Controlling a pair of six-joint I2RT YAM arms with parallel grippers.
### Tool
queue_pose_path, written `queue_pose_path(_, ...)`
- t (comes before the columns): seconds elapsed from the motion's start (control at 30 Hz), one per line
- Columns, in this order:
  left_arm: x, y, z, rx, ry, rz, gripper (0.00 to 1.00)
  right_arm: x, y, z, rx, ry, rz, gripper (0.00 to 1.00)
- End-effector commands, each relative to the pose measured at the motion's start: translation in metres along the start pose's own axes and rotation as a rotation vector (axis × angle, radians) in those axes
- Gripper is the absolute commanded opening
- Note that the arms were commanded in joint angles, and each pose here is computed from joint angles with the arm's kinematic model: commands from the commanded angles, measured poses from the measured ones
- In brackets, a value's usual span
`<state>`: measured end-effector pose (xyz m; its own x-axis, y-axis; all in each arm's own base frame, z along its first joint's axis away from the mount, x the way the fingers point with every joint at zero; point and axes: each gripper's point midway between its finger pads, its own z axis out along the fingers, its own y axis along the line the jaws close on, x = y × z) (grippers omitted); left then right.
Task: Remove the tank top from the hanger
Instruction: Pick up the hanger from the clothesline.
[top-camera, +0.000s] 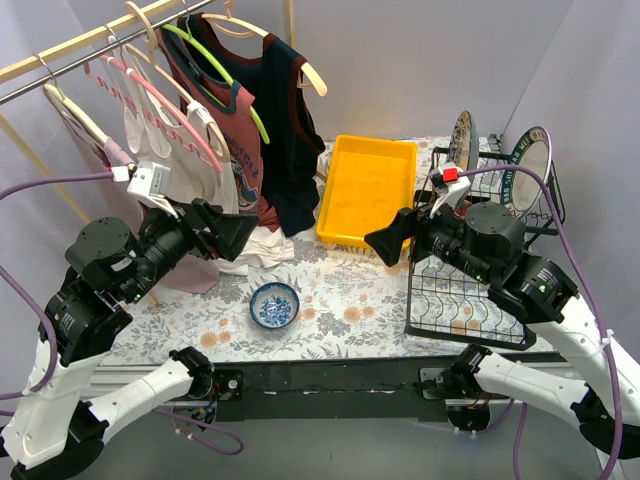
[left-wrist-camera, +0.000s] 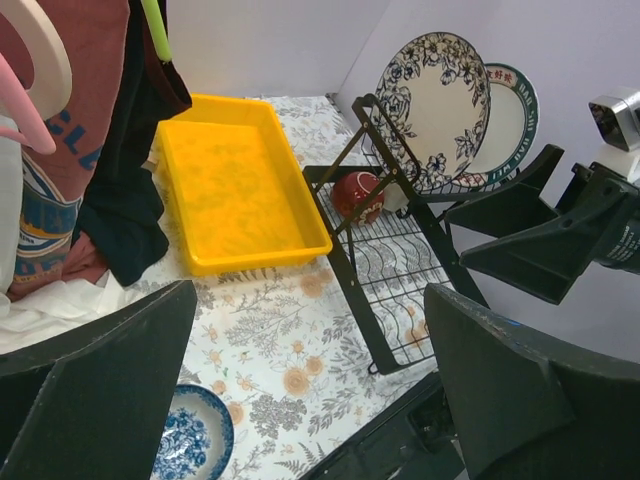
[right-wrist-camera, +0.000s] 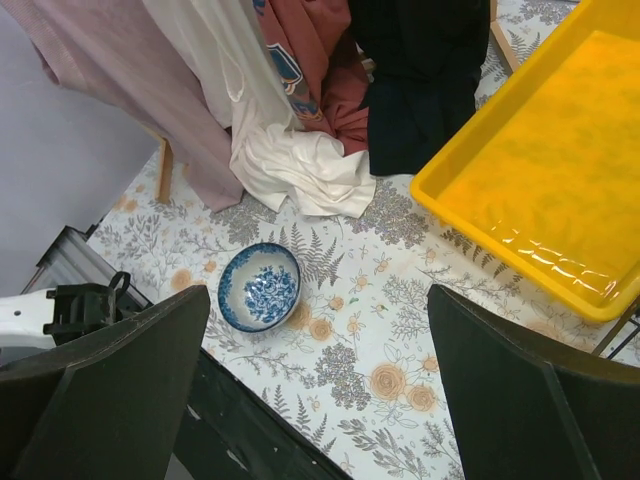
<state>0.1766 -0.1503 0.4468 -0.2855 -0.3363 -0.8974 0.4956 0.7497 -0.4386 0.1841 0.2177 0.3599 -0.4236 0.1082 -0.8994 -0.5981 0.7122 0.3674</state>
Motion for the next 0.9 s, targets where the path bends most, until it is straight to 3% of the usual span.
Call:
queue_pose_path(0.0, -0.02, -0.006, 0.009, -0.002, -0.046, 0.022, 0.98, -0.035, 0.007, -0.009, -0.009, -0.122, 0.014, 0.98)
queue_pose_path(0.23, -0.067, 0.007, 0.031, -0.182, -0.123, 0.015, 0.98, -0.069, 0.02, -0.012, -0.041, -0.215, 0.032, 0.99)
queue_pose_path(0.37, -0.121, 0.02, 0.03, -0.341, -0.259, 0.026, 0.98, -0.069, 0.045, -0.009, -0.181, -0.217, -0.011, 0.98)
queue_pose_path(0.47, -0.153, 0.046, 0.031, -0.55, -0.362, 0.066, 0.87, -0.058, 0.061, -0.005, -0.29, -0.193, -0.023, 0.94)
queue_pose_path(0.63, -0.172, 0.06, 0.049, -0.713, -0.387, 0.131, 0.84, -0.041, 0.074, 0.0, -0.383, -0.145, -0.013, 0.92)
queue_pose_path(0.67, -0.164, 0.062, 0.067, -0.731, -0.346, 0.154, 0.84, -0.038, 0.075, 0.001, -0.391, -0.137, -0.014, 0.92)
queue_pose_path(0.8, -0.171, 0.071, 0.078, -0.768, -0.365, 0.129, 0.82, -0.034, 0.075, -0.001, -0.398, -0.124, -0.01, 0.91)
queue_pose_path(0.87, -0.181, 0.094, 0.071, -0.83, -0.405, 0.091, 0.8, -0.034, 0.075, -0.005, -0.402, -0.129, -0.011, 0.91)
